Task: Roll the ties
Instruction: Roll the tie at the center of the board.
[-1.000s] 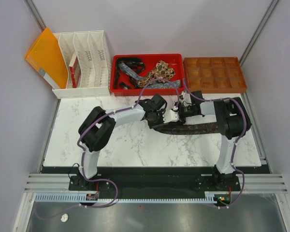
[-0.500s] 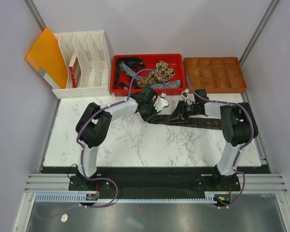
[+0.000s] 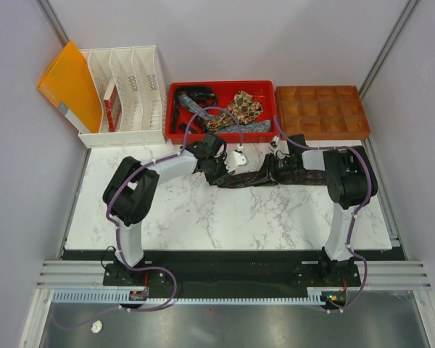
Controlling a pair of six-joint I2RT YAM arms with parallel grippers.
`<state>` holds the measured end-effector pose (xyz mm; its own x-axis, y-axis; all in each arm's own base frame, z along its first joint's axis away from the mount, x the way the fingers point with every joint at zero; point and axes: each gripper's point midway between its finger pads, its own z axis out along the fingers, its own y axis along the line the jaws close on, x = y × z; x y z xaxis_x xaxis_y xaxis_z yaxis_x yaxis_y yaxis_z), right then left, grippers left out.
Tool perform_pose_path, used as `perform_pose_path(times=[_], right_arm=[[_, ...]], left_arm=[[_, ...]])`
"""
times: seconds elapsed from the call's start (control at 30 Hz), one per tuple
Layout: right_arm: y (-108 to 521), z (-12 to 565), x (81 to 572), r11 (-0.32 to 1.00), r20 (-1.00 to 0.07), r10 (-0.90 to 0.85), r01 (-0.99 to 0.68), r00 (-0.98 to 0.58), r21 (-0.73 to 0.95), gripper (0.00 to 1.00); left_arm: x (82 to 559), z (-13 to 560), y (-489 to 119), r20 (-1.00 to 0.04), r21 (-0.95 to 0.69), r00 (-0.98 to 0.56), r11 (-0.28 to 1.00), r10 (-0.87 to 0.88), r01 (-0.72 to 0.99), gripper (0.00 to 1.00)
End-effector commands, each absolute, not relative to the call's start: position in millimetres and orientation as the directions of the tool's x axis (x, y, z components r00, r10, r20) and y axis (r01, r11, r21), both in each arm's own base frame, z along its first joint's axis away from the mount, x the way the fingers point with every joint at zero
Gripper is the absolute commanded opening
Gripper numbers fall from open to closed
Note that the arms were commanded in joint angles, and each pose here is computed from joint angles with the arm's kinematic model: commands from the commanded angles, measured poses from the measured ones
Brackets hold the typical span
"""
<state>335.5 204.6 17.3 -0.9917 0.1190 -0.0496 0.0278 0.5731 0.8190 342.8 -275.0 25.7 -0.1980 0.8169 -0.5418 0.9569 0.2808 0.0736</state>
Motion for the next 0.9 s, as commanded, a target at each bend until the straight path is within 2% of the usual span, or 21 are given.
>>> perform_pose_path(times=[0.0,0.1,0.2,0.23,0.27,0.43,0.5,0.87], right_arm=[[179.7,-23.6,338.1,0.710,-0.089,0.118,0.022,-0.989,0.704,0.33],[188.2,-9.9,336.5,0.662,-0.086,0.100,0.002,-0.991,0.749,0.31],[204.3,23.1,342.3,0.579,-0.098,0.128,-0.006,-0.987,0.815,0.35],[209.4,36.4,348.4,0.552,-0.144,0.142,-0.042,-0.979,0.833,0.36],[215.0,46.2,350.0,0.525,-0.110,0.175,-0.002,-0.978,0.851,0.37],[245.7,76.8,358.6,0.432,-0.115,0.212,-0.013,-0.971,0.902,0.40],[258.3,77.6,357.1,0.423,-0.086,0.210,0.011,-0.974,0.906,0.44],[294.4,36.0,356.4,0.465,-0.086,0.189,0.012,-0.978,0.885,0.51]], left_arm=[[336.3,32.4,-270.2,-0.543,0.122,-0.057,0.146,0.838,0.982,0.02],[337.6,23.8,-268.8,-0.525,0.121,-0.049,0.131,0.849,0.984,0.02],[337.3,13.6,-267.4,-0.497,0.115,-0.059,0.133,0.866,0.984,0.02],[337.0,10.8,-266.3,-0.485,0.113,-0.066,0.138,0.872,0.984,0.02],[336.1,6.4,-266.1,-0.474,0.106,-0.073,0.139,0.878,0.985,0.02],[333.2,0.5,-265.4,-0.457,0.101,-0.074,0.134,0.887,0.986,0.02],[332.3,-1.0,-263.7,-0.450,0.103,-0.067,0.126,0.890,0.987,0.03],[330.3,-4.5,-264.2,-0.448,0.095,-0.064,0.118,0.892,0.988,0.05]])
